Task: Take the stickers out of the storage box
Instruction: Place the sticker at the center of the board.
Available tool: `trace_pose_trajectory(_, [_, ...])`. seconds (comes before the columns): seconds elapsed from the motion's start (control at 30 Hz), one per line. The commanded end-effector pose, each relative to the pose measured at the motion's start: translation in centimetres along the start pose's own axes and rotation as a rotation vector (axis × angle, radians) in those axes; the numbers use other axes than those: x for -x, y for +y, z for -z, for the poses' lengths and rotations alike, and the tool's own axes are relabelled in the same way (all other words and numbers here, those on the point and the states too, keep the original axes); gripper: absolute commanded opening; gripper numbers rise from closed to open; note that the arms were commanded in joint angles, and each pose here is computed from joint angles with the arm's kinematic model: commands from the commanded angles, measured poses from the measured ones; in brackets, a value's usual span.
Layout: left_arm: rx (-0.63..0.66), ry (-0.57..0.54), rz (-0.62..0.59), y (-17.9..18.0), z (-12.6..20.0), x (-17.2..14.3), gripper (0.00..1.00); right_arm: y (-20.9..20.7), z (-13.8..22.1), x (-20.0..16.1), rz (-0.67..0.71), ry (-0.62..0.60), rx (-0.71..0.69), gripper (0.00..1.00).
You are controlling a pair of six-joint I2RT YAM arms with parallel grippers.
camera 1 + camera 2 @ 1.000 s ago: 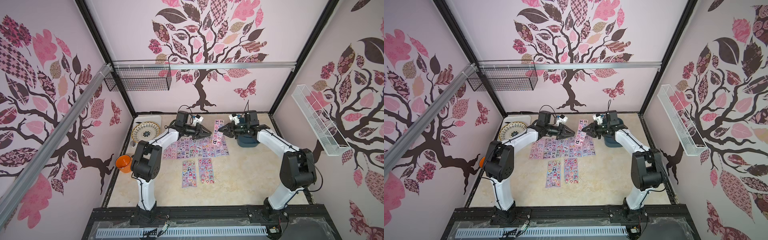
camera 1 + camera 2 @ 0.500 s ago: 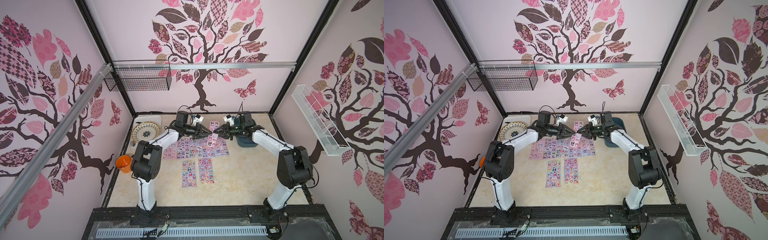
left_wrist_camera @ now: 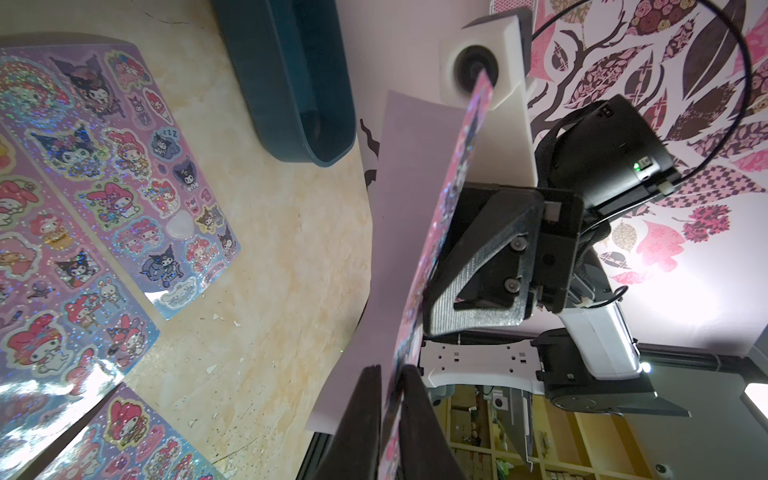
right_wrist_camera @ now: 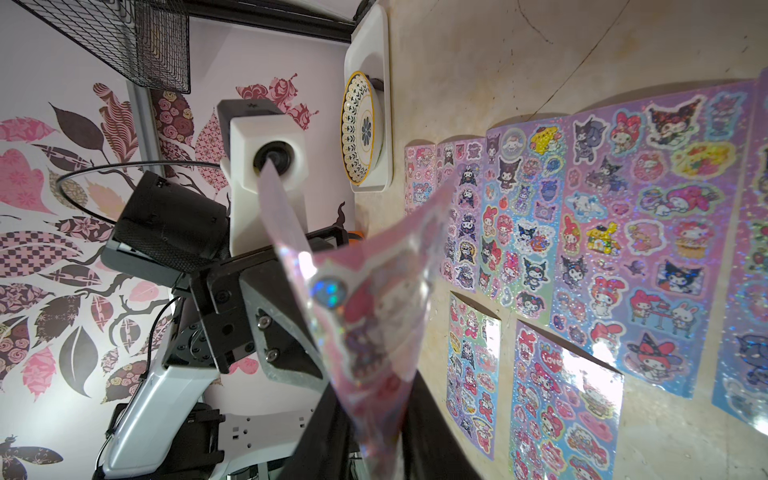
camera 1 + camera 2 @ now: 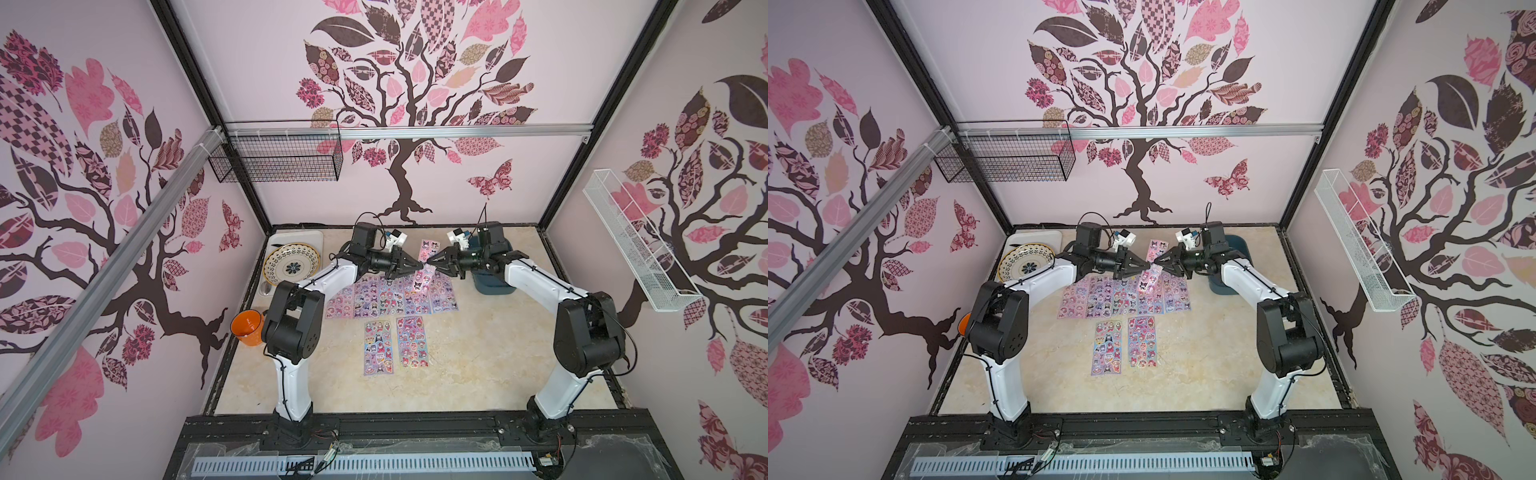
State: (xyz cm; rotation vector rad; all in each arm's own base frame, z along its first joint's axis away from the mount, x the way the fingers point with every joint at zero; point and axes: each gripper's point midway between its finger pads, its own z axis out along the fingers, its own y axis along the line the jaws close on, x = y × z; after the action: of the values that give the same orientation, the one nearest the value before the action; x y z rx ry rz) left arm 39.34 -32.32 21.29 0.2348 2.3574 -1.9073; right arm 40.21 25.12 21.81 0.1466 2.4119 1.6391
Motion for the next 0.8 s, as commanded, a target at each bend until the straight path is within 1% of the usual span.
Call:
trace_pose_trajectory(0.0, [-0.014, 0.006, -0.020, -0.4, 0.0, -0.2, 0.06, 0.9, -0.5, 0.8, 0.027, 0.005, 0.025, 0.28])
trace_pose_trajectory(0.13, [-0.013, 0.003, -0.021, -0.3, 0.0, -0.2, 0.01, 0.9, -0.4, 0.8, 0.033, 0.002, 0.018, 0.32])
trace_pose_trajectory(0.17, [-0.013, 0.001, -0.025, -0.4, 0.1, -0.1, 0.00, 0.9, -0.4, 0.8, 0.034, 0.001, 0.016, 0.34])
trace_pose_trajectory(0.27, [-0.013, -0.003, -0.026, -0.5, 0.3, -0.1, 0.00, 0.8, -0.3, 0.8, 0.037, -0.007, 0.007, 0.44])
trace_pose_trajectory(0.43, [-0.040, -0.044, -0.018, -1.0, 1.4, 0.9, 0.00, 0.3, 0.0, 1.0, 0.033, -0.039, -0.008, 0.63])
trace_pose_trajectory(0.57, [-0.082, -0.085, -0.017, -1.5, 2.5, 2.0, 0.00, -0.2, -0.5, 1.2, -0.001, -0.051, 0.026, 0.74])
trace_pose_trajectory(0.63, [-0.095, -0.102, -0.014, -1.7, 3.0, 2.4, 0.00, -0.3, -0.9, 1.3, -0.028, -0.053, 0.064, 0.77])
trace_pose_trajectory(0.77, [-0.109, -0.111, -0.014, -1.9, 3.4, 2.6, 0.00, -0.3, -1.7, 1.4, -0.064, -0.059, 0.138, 0.80])
